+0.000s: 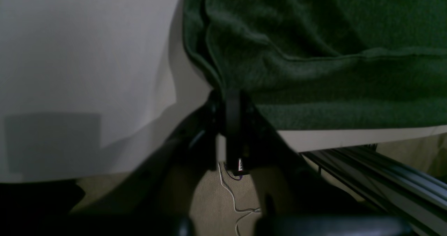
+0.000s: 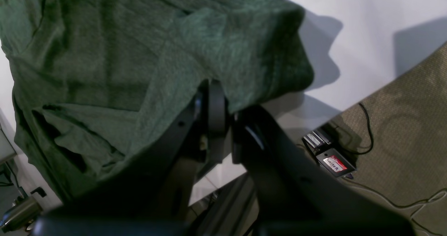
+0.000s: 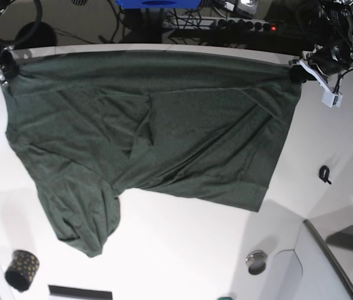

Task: Layout the t-shirt on the table in an organized manner, then fold the t-shirt properly
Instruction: 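Drag the held shirt edge with both grippers away from the hem, then release the shirt with both grippers and lift them away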

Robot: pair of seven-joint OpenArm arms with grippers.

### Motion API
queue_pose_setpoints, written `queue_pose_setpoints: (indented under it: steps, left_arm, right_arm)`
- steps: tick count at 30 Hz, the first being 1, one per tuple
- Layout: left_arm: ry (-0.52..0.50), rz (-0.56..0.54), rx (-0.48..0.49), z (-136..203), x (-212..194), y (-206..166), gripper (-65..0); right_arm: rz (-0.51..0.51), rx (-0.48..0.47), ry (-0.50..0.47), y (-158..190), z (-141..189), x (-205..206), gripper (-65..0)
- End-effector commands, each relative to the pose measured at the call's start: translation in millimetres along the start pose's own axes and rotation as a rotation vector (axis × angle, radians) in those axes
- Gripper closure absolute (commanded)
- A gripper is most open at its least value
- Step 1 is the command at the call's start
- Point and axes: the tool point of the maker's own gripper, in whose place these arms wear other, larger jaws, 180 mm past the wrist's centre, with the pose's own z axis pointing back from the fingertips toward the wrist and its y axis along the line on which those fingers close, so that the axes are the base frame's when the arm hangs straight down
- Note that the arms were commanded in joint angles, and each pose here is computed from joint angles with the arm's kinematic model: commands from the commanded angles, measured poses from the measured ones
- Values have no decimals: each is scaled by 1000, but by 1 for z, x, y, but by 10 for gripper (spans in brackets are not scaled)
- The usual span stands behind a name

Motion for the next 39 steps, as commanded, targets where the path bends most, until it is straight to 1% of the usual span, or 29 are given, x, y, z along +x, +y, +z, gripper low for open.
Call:
queue_pose_setpoints:
  steps: [1, 8, 10, 12, 15, 17, 22, 23, 24, 26, 28, 33, 36, 39]
  left_arm:
    - [-36, -22, 6, 6, 13, 4, 0]
    - [-38, -23, 6, 6, 14, 4, 0]
    - [-38, -23, 6, 6, 14, 4, 0]
    - [-35, -25, 4, 6, 13, 3, 0]
    - [-34, -26, 3, 5, 14, 2, 0]
    - [-34, -26, 3, 5, 14, 2, 0]
    - [-39, -23, 6, 6, 15, 4, -357]
    - [-40, -22, 7, 7, 15, 4, -410]
    - [-40, -22, 7, 7, 15, 4, -449]
    - [-38, -20, 7, 7, 14, 4, -508]
    - [-46, -8, 21, 10, 13, 10, -543]
    - [-117, 60, 101, 33, 22, 41, -550]
    - [-153, 81, 143, 46, 28, 57, -550]
    - [-186, 67, 178, 59, 45, 71, -550]
  right_arm:
    - [6, 6, -42, 1, 4, 13, -2]
    - [4, 4, -35, 1, 4, 11, -3]
    - [-9, 4, -31, -1, 4, 5, -11]
    - [-9, 3, -31, -1, 5, 3, -57]
    - [-17, 8, -25, 1, 3, -2, -173]
    - [-18, 12, -27, 2, 3, -2, -227]
    - [-18, 13, -28, 3, 3, -1, -305]
    - [-18, 12, -27, 2, 3, -2, -333]
    - [-19, 11, -28, 2, 3, -2, -362]
    - [-32, 2, -40, -4, 6, 1, -420]
    - [-57, -11, -60, -12, 11, 5, -456]
    - [-63, -31, -136, -20, 27, 27, -461]
    - [-26, -22, -176, -11, 35, 41, -461]
    - [55, -31, -207, 1, 40, 58, -461]
